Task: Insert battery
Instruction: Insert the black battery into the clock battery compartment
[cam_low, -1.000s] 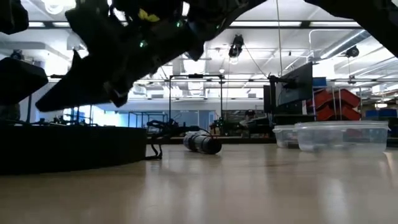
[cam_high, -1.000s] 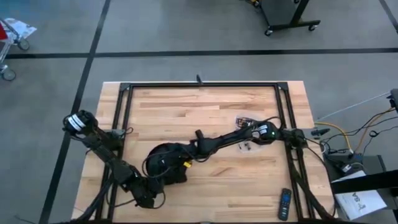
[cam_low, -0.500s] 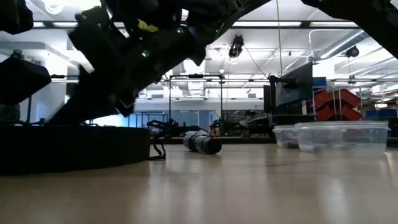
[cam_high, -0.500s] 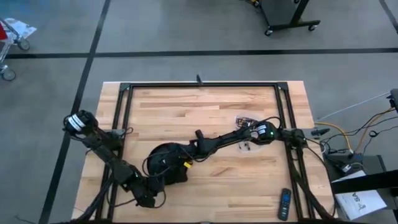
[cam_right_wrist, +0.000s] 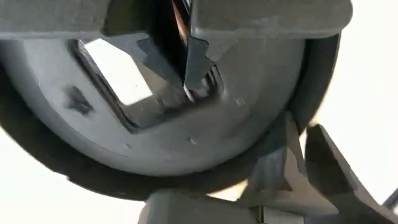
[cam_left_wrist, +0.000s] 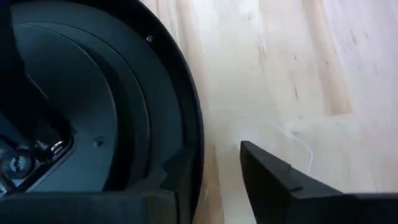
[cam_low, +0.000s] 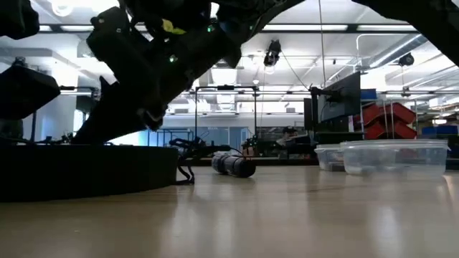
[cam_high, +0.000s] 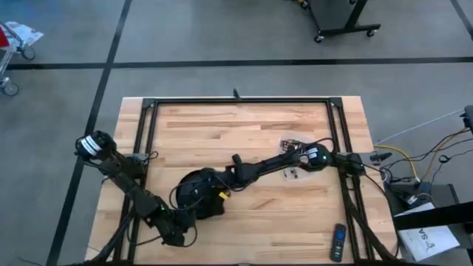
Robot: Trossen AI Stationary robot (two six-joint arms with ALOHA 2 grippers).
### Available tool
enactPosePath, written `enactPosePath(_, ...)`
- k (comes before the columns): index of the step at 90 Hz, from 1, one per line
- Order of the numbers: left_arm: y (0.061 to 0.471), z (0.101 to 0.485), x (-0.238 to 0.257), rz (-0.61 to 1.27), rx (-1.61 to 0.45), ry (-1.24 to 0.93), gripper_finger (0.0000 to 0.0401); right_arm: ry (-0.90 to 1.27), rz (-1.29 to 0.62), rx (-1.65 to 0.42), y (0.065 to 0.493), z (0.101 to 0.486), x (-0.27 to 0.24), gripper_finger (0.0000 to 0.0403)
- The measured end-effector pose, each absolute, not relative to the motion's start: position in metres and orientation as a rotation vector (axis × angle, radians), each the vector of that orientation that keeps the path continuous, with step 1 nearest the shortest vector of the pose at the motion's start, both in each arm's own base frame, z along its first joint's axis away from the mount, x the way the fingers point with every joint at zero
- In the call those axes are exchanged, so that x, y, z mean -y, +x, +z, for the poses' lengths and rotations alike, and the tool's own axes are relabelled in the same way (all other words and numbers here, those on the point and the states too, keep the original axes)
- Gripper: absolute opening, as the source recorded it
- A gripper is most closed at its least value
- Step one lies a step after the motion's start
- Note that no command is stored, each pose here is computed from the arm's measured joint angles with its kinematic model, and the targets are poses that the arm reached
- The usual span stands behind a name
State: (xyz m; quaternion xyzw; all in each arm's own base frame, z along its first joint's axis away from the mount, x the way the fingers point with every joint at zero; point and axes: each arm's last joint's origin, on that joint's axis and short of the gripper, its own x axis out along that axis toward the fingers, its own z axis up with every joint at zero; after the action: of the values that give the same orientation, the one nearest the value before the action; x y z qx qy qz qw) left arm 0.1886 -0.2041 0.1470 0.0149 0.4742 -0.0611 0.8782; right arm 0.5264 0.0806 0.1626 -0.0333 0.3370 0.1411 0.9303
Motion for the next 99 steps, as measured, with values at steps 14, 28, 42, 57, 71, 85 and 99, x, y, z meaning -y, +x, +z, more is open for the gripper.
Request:
enactPosePath(14,0.189,0.144,0.205,-0.124,-0.982,0.066,0.0099,-0.12,0.303,-0.595,0.521,0.207,-0.094,0.0)
enactPosePath(28,0.19,0.139,0.205,-0.105,-0.984,0.097,0.0085,-0.175,0.312,-0.614,0.507,0.229,-0.116,0.0)
enactPosePath(42,0.192,0.135,0.205,-0.077,-0.979,0.114,0.002,-0.255,0.262,-0.598,0.49,0.253,-0.141,0.0)
enactPosePath(57,0.192,0.134,0.204,-0.055,-0.964,0.123,0.0003,-0.415,0.162,-0.656,0.471,0.254,-0.17,0.0)
enactPosePath(71,0.192,0.136,0.202,-0.047,-0.964,0.12,0.0,-0.505,0.122,-0.665,0.461,0.251,-0.191,0.0)
enactPosePath(85,0.193,0.146,0.195,-0.039,-0.955,0.087,0.0,-0.568,0.144,-0.697,0.458,0.233,-0.207,0.001)
enactPosePath(99,0.193,0.162,0.186,-0.029,-0.933,0.048,0.0,-0.626,0.174,-0.714,0.459,0.219,-0.213,0.0063)
